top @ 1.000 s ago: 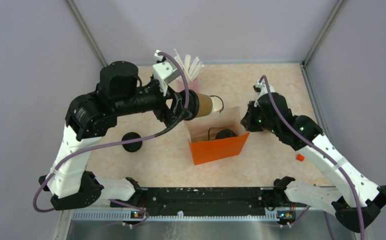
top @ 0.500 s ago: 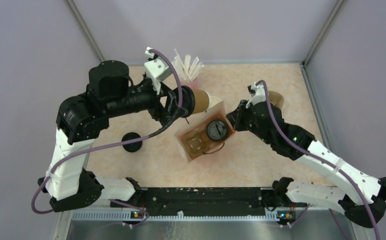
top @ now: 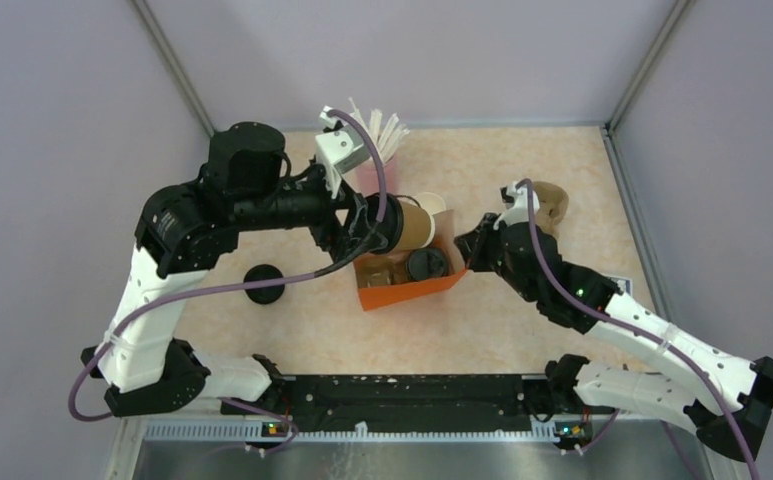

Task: Pack the takeout coffee

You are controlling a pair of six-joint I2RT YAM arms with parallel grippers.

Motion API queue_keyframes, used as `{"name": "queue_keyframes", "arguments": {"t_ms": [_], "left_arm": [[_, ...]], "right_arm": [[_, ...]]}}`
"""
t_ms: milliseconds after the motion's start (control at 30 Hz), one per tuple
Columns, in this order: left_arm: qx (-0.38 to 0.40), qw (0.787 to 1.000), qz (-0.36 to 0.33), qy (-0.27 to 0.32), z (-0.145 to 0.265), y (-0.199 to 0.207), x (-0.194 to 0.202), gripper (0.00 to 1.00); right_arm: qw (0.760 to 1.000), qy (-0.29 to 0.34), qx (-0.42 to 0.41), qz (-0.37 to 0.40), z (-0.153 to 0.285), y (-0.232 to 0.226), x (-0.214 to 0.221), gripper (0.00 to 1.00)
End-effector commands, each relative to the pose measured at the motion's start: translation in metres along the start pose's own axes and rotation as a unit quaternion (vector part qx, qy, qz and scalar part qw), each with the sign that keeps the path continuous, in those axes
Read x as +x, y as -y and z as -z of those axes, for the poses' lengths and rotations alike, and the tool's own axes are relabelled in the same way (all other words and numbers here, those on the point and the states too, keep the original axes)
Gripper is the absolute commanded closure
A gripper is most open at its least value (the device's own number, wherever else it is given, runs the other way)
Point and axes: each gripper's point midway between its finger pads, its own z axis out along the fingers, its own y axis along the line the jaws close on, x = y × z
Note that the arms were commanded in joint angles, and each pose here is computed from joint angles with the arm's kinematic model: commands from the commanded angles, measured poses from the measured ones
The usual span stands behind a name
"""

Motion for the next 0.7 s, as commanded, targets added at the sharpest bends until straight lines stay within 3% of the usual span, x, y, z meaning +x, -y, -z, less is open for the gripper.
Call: {"name": "queue_keyframes", "arguments": {"t_ms": [0, 400, 667], "left_arm": [[0.031, 0.999, -0.003, 0.011, 0.003, 0.014, -0.006, 0.46], [-0.018, 0.993, -0.03, -0.108, -0.019, 0.009, 0.041, 0.45], [-0.053, 0.984, -0.064, -0.157, -0.041, 0.002, 0.056, 0.45]], "right_arm": [[1.0, 0.003, -0.011, 0.007, 0.003, -0.005, -0.003, 1.0], [0.998, -0.027, -0.026, 0.042, 0.008, 0.001, 0.016, 1.0], [0.997, -0.032, -0.041, 0.055, 0.012, 0.002, 0.022, 1.0]]}}
